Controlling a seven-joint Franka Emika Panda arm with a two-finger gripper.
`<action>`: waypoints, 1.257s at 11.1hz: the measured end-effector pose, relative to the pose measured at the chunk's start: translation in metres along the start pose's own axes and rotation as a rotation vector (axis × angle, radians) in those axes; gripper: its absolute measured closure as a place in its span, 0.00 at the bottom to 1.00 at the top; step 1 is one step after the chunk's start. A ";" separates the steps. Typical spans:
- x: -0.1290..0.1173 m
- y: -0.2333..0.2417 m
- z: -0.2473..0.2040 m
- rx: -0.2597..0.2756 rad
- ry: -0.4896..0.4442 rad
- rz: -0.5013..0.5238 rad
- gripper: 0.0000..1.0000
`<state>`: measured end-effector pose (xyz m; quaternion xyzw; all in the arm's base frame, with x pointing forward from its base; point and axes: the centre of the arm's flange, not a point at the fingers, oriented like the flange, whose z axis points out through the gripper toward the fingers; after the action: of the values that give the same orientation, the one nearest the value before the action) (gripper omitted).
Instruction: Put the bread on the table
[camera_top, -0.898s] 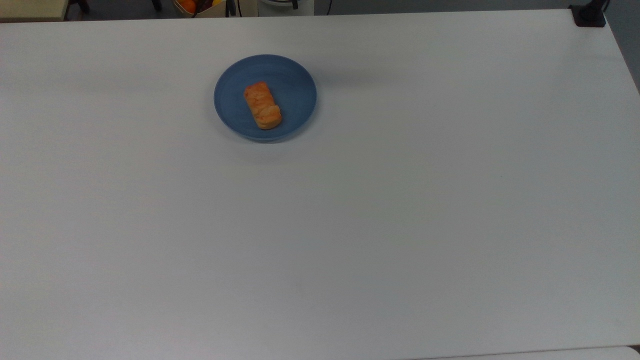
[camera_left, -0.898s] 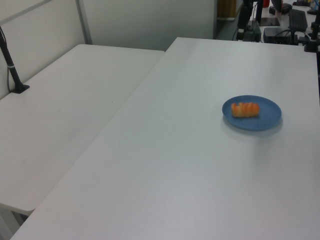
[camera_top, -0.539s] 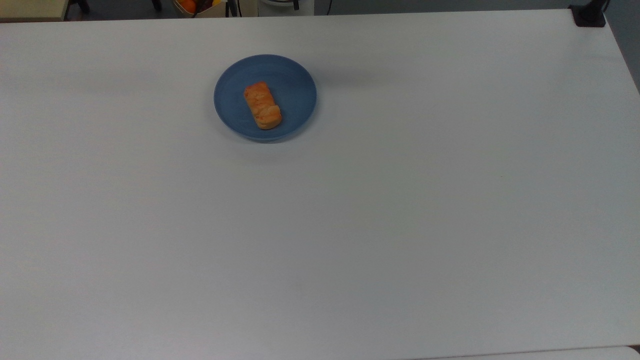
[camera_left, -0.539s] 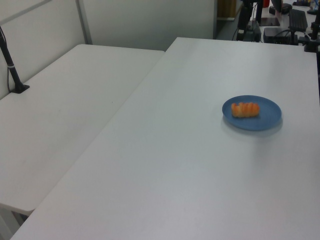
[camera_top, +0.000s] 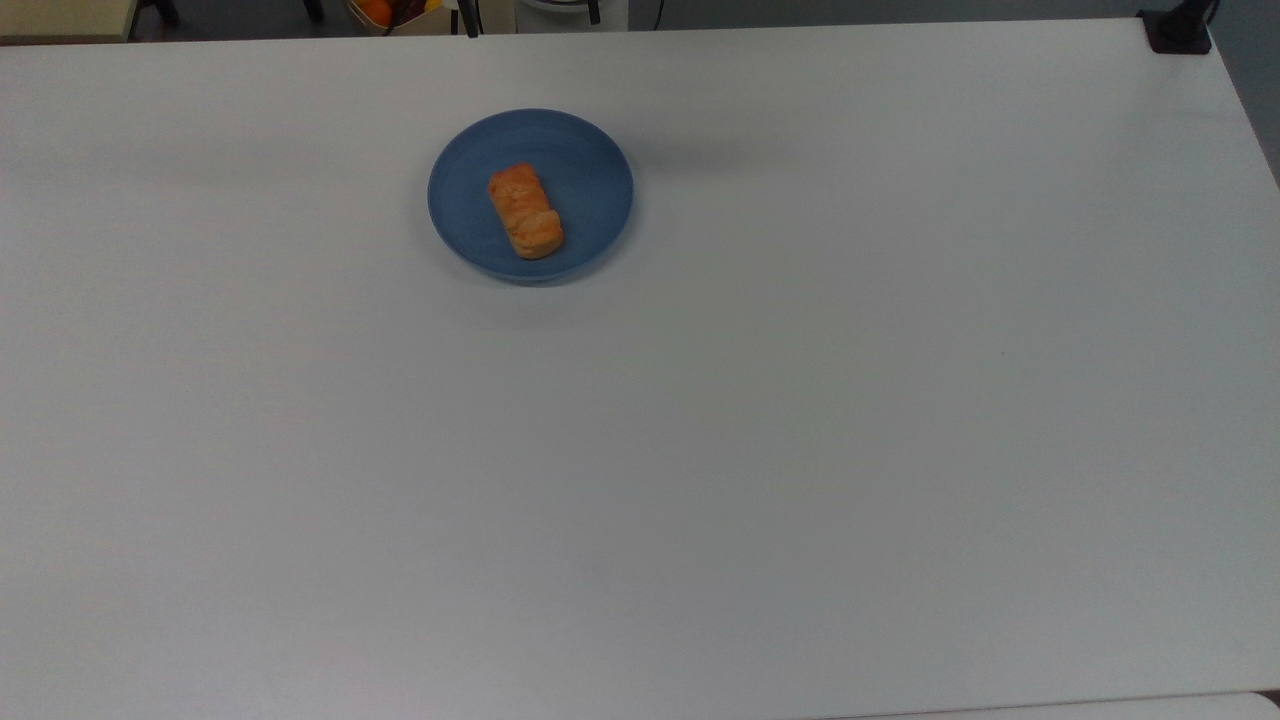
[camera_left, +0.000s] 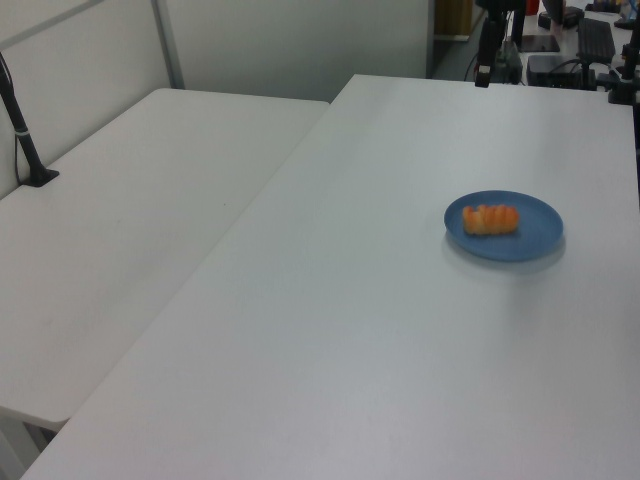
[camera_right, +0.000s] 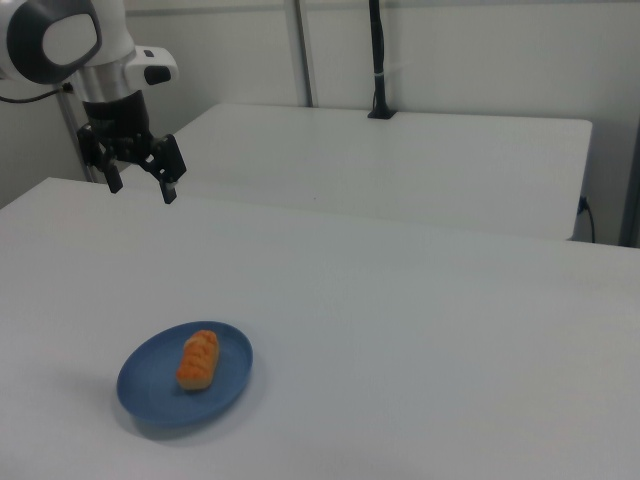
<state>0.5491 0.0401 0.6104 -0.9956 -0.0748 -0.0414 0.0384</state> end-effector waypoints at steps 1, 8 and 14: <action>-0.001 0.000 0.004 0.001 -0.009 0.000 0.00; -0.015 0.024 0.057 -0.025 -0.137 -0.089 0.00; -0.030 0.048 0.160 0.015 -0.286 -0.173 0.00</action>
<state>0.5392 0.0020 0.4455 -0.9809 -0.1650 0.0979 0.0310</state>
